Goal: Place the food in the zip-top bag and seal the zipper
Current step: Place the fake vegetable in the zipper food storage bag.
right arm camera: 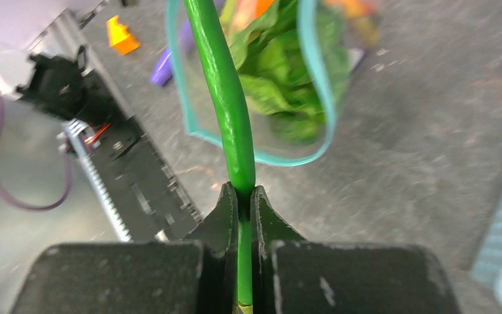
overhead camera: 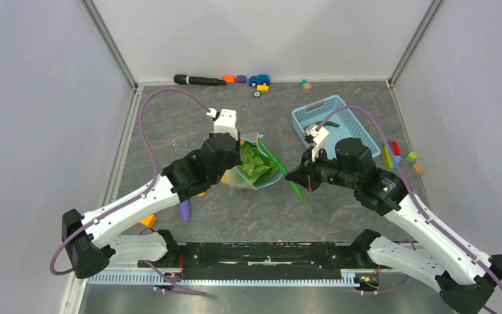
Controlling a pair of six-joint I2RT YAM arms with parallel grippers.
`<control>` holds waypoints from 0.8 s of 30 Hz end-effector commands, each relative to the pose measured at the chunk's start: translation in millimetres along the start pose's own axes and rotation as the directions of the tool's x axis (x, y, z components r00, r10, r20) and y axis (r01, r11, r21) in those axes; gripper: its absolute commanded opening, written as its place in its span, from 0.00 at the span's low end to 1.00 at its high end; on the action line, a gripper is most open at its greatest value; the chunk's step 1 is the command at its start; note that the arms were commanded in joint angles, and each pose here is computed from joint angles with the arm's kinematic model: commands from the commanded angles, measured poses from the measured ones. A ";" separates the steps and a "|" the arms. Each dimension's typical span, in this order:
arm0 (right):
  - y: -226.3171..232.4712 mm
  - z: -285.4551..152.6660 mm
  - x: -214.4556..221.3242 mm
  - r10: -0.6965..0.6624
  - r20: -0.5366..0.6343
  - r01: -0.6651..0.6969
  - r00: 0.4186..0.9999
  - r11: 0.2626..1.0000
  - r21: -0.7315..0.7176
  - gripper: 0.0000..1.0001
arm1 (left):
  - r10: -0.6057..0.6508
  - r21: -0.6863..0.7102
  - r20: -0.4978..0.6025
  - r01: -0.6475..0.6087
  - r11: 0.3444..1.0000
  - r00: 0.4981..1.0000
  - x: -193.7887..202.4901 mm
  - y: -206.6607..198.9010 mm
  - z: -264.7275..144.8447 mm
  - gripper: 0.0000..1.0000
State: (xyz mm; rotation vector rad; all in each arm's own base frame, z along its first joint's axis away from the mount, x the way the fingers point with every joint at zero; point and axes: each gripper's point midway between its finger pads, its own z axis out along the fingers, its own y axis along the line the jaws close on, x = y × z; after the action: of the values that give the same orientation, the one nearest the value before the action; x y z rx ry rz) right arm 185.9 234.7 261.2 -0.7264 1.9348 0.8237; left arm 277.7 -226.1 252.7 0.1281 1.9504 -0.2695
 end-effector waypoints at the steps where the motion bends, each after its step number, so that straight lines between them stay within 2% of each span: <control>1: 38.2 -12.2 40.0 0.169 -0.179 -0.198 0.969 0.967 -0.161 0.00 | 0.008 0.155 0.038 -0.014 0.988 0.999 -13.4 -30.0 0.2 0.02; 8: 40.9 -24.1 91.3 0.311 -0.408 -0.366 0.859 0.928 -0.064 0.00 | -0.015 0.282 -0.066 0.033 0.959 0.998 18.8 -54.2 0.0 0.02; 15: 43.1 -16.3 92.7 0.373 -0.457 -0.431 0.807 0.902 -0.026 0.00 | -0.044 0.371 -0.088 0.073 0.926 0.995 24.2 -68.7 -13.6 0.02; 20: 42.5 -5.5 63.7 0.395 -0.422 -0.439 0.816 0.898 -0.008 0.00 | -0.046 0.409 -0.081 0.076 0.909 0.996 24.5 -74.6 -21.5 0.02; 24: 44.5 8.9 59.4 0.451 -0.439 -0.498 0.777 0.867 0.011 0.00 | -0.043 0.436 -0.085 0.076 0.897 0.995 29.1 -80.7 -24.9 0.02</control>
State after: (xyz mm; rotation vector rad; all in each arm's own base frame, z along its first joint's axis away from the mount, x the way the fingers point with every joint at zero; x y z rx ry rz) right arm 120.6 242.1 195.7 -0.5725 2.5835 1.0824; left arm 235.3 -285.5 225.0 0.3960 2.0035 -0.6307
